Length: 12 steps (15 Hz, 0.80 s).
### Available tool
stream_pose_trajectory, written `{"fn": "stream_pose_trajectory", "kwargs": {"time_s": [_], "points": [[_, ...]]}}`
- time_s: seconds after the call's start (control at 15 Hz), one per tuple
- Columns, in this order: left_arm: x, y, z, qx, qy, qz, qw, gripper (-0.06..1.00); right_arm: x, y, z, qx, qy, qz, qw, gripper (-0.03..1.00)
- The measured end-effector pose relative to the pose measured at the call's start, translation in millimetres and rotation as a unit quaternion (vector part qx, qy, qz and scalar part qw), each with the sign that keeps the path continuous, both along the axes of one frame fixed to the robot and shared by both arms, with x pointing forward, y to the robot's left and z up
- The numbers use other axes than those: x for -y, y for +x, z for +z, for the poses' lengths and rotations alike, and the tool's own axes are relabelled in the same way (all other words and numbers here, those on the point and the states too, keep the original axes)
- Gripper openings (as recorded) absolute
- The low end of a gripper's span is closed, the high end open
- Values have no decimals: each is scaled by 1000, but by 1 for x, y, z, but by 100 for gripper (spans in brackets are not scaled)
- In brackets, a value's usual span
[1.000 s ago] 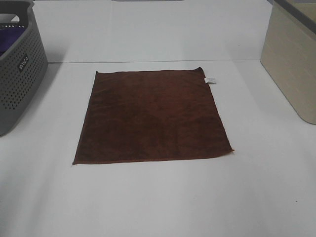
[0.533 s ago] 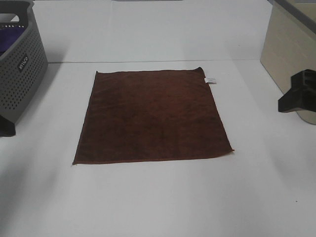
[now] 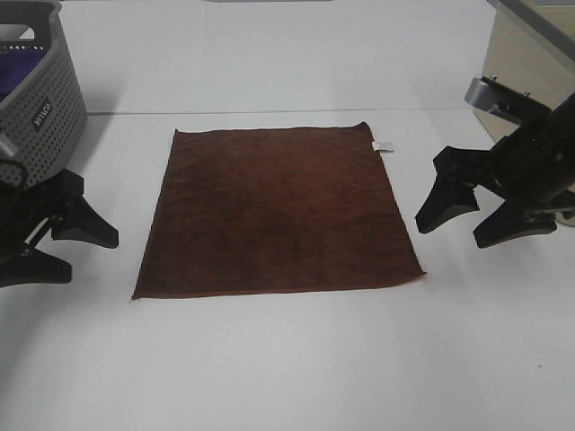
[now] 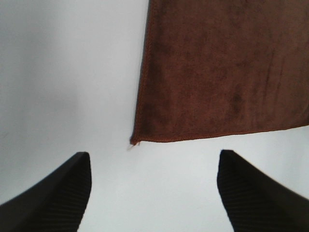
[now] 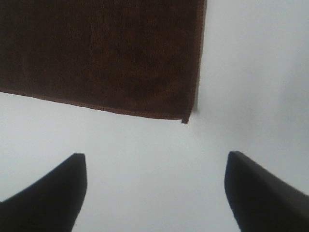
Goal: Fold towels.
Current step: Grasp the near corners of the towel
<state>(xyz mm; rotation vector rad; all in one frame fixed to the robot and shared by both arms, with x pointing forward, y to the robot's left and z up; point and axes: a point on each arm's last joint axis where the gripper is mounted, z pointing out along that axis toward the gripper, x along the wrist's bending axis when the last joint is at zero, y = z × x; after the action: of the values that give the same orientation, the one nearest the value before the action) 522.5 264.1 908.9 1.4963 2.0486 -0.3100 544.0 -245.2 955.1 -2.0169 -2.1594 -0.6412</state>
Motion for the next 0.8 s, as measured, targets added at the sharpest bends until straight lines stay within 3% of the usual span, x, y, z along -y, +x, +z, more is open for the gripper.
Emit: {"fn": "stream_pose_trajectory", "kwargs": {"time_s": [0.2, 0.4, 0.8], "points": [[6, 7, -14, 9, -33, -34, 999, 68, 11, 12, -22, -37, 23, -9, 999, 76], [10, 11, -26, 18, -52, -48, 997, 68, 50, 19, -31, -43, 93, -60, 993, 76], [13, 13, -56, -8, -80, -30, 996, 68, 59, 22, -66, -75, 114, -62, 989, 76]]}}
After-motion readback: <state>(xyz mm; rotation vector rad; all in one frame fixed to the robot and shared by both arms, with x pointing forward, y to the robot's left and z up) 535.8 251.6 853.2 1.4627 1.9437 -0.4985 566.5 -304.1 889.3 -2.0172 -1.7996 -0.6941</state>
